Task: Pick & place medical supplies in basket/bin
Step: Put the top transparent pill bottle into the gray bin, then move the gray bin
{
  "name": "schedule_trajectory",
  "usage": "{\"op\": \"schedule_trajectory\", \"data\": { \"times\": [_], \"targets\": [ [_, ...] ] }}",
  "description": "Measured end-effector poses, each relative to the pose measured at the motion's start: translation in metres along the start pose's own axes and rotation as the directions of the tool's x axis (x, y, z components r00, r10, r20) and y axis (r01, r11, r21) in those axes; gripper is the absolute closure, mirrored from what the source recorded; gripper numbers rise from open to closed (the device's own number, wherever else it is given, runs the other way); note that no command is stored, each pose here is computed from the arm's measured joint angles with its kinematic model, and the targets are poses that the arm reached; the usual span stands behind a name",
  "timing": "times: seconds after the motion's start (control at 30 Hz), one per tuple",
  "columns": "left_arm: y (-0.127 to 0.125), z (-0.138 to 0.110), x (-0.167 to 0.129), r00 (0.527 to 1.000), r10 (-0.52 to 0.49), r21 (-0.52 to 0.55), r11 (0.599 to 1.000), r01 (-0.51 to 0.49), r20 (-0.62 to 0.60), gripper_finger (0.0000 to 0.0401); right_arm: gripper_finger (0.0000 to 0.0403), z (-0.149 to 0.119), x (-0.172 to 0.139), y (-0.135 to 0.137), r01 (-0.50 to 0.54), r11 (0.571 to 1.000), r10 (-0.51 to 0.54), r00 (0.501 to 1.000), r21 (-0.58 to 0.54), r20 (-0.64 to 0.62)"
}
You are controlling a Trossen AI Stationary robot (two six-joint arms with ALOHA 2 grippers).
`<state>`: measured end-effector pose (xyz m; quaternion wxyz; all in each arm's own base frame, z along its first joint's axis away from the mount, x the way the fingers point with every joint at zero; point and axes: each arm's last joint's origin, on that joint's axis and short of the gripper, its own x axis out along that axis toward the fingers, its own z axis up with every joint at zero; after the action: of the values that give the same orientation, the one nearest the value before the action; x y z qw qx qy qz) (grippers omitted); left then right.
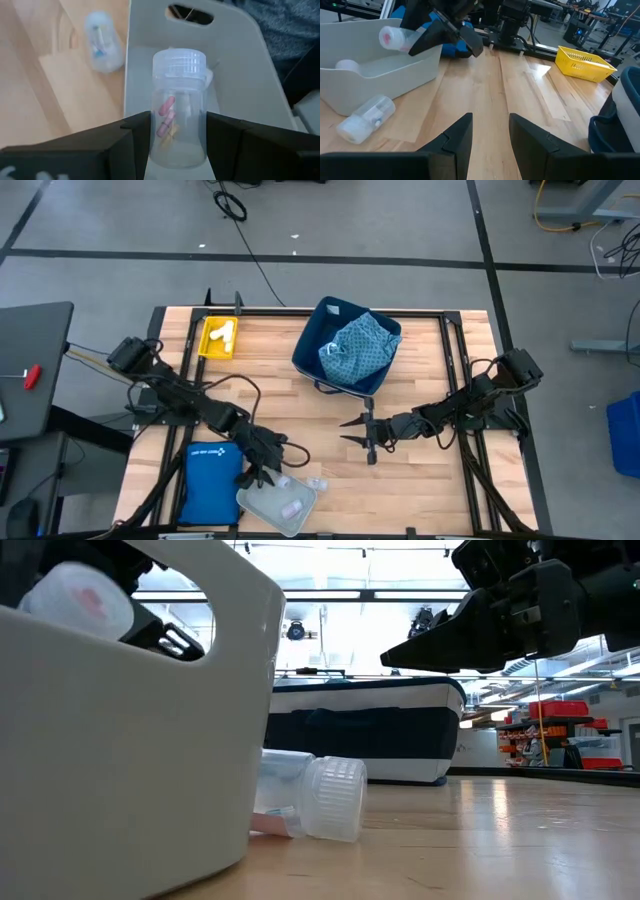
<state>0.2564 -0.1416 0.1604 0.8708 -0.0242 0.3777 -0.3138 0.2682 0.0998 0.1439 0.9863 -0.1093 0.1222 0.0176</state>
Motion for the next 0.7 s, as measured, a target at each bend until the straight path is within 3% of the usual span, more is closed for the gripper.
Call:
{"op": "schedule_trajectory", "data": {
  "times": [0.23,0.5,0.6,0.7],
  "targets": [
    [0.0009,-0.0011,0.0032,1.0,-0.005,-0.005,1.0,0.004,-0.003,0.0252,0.0268,-0.0004,0.0,0.0001,-0.002,1.0,0.002,1.0,-0.001,-0.003],
    [0.0011,-0.0009,0.0031,1.0,0.0,-0.042,0.999,0.0,0.0,0.0097,0.0268,-0.0004,0.0,0.0001,-0.002,1.0,0.002,1.0,0.003,-0.003],
    [0.0012,-0.0001,0.003,1.0,0.005,-0.039,0.999,-0.004,0.008,0.0083,0.0268,-0.0004,0.0,0.0001,-0.002,1.0,0.002,1.0,0.003,-0.003],
    [0.0032,0.0035,0.0027,0.995,0.084,-0.021,0.996,-0.083,0.053,0.0092,0.0268,-0.0004,0.0,0.0001,-0.002,1.0,0.002,1.0,0.003,-0.003]
  ]
}}
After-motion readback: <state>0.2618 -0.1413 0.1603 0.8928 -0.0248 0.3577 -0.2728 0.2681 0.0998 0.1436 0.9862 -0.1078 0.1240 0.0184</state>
